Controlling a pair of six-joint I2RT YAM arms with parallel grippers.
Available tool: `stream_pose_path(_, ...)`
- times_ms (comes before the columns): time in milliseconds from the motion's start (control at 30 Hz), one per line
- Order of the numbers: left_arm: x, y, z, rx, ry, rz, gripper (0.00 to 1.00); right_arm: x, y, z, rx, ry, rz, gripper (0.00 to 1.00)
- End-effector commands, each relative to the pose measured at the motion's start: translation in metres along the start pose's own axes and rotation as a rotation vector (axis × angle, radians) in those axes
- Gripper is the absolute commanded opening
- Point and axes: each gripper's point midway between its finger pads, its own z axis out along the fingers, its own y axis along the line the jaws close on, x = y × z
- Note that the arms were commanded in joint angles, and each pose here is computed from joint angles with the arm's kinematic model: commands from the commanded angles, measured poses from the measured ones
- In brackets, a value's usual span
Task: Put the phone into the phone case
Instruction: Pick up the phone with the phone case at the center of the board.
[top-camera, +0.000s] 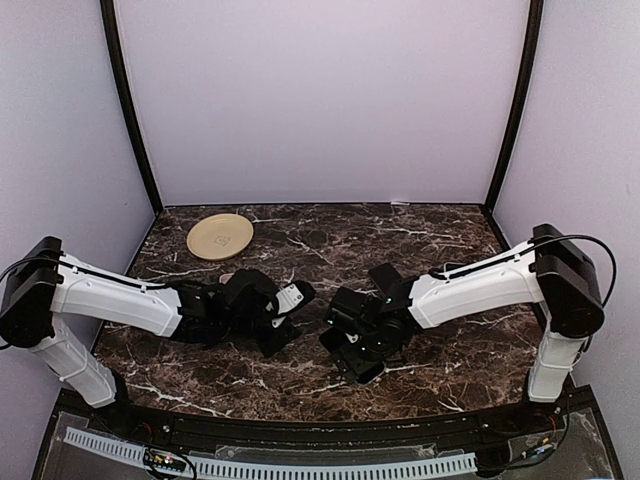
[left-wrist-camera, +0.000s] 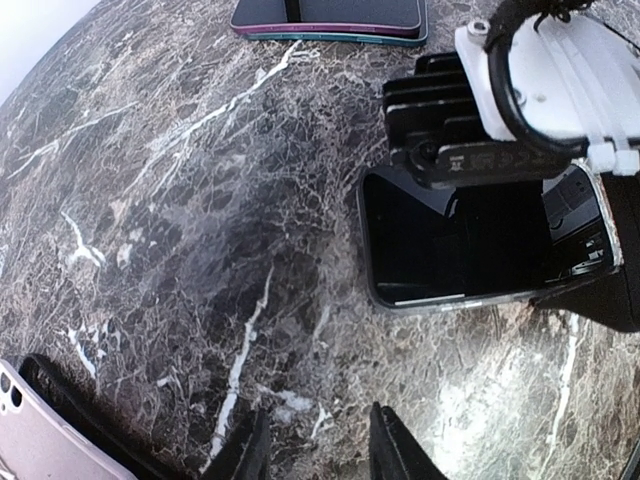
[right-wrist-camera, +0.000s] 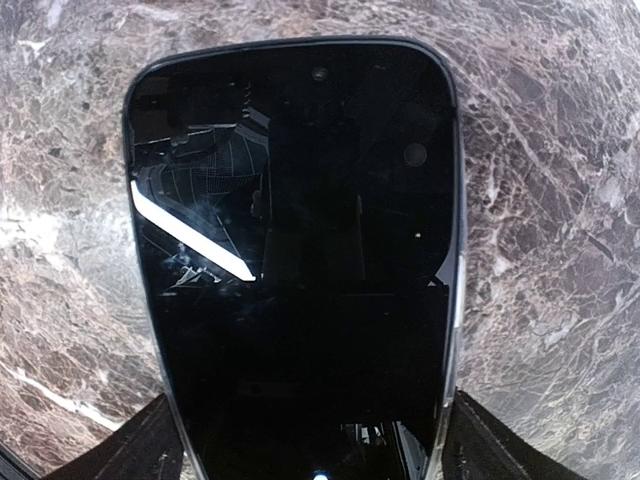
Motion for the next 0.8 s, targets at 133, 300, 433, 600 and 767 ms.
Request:
stream_pose_path(133, 0.006, 0.001, -0.005, 0.011, 0.031, -0.057, 0.36, 0.018, -0.005, 0.019, 0.051, 0.065, -0.025, 0.78)
stream_pose_path(300, 0.005, -0.002, -0.003, 0.034, 0.049, -0.114, 0.36, 0.003, -0.005, 0.010, 0.063, -0.003, -0.026, 0.57)
stream_pose_path(433, 0.000, -0.004, -0.003, 0.049, 0.085, -0.176, 0.39, -0.014, 0.002, -0.003, 0.012, -0.099, -0.006, 0.47)
stream_pose_path(600, -0.025, -0.010, -0.010, 0.105, 0.042, -0.333, 0.52, -0.042, 0.009, -0.030, -0.050, -0.267, 0.038, 0.37)
stream_pose_path(767, -0.073, -0.012, -0.042, 0.205, -0.187, -0.489, 0.70, -0.068, 0.012, -0.059, -0.075, -0.444, 0.065, 0.33)
